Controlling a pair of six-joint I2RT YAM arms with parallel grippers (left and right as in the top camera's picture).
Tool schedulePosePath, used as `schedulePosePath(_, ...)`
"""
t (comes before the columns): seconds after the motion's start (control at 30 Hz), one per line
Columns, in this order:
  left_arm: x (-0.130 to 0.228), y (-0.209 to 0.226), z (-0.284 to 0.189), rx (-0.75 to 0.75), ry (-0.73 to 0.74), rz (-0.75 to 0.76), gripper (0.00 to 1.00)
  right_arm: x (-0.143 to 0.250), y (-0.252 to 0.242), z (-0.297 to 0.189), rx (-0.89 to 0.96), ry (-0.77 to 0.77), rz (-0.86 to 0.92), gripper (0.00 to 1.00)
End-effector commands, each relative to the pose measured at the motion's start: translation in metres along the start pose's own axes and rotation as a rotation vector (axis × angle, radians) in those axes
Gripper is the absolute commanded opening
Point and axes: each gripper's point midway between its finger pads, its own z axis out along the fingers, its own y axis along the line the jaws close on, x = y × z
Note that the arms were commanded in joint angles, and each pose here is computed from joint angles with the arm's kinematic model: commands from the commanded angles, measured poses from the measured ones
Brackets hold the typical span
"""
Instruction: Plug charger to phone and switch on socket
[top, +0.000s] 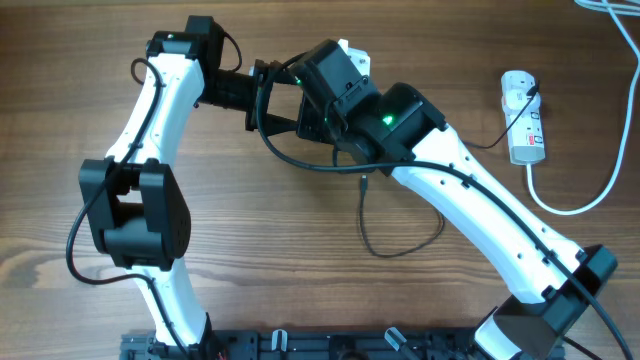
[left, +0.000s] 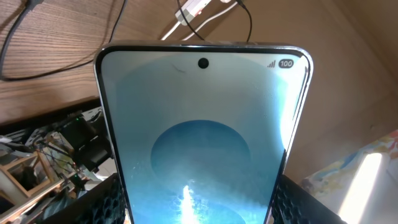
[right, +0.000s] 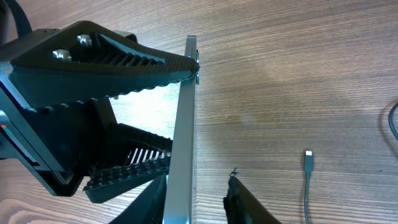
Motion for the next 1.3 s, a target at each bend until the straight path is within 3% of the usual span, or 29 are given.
schedulePosePath(0.0,0.015,-0.014,-0.006,0.030,0.005,0.033,0.64,-0.002,0.005,-0.001,-0.010,-0.008,0.007,0.30)
schedulePosePath(0.23,0.015,-0.014,-0.006,0.033,0.008,0.033,0.65,-0.004,0.006,-0.001,-0.013,-0.015,0.009,0.25)
schedulePosePath(0.47,0.016,-0.015,-0.006,0.035,0.011,0.033,0.65,-0.004,0.007,-0.001,-0.015,-0.017,0.009,0.05)
schedulePosePath(0.7,0.016,-0.015,-0.006,0.035,0.011,0.033,0.70,-0.003,0.006,-0.001,-0.013,-0.015,0.028,0.05)
schedulePosePath(0.83,0.016,-0.015,-0.006,0.034,0.010,0.033,0.99,-0.004,0.005,-0.001,-0.008,-0.020,0.116,0.04)
schedulePosePath(1.0,0.016,-0.015,-0.006,0.034,0.009,0.034,1.00,-0.011,-0.001,-0.001,0.021,-0.062,0.265,0.04)
schedulePosePath(1.27,0.000,0.000,-0.007,-0.049,-0.079,0.028,1.00,-0.016,-0.009,-0.002,0.053,-0.100,0.333,0.05)
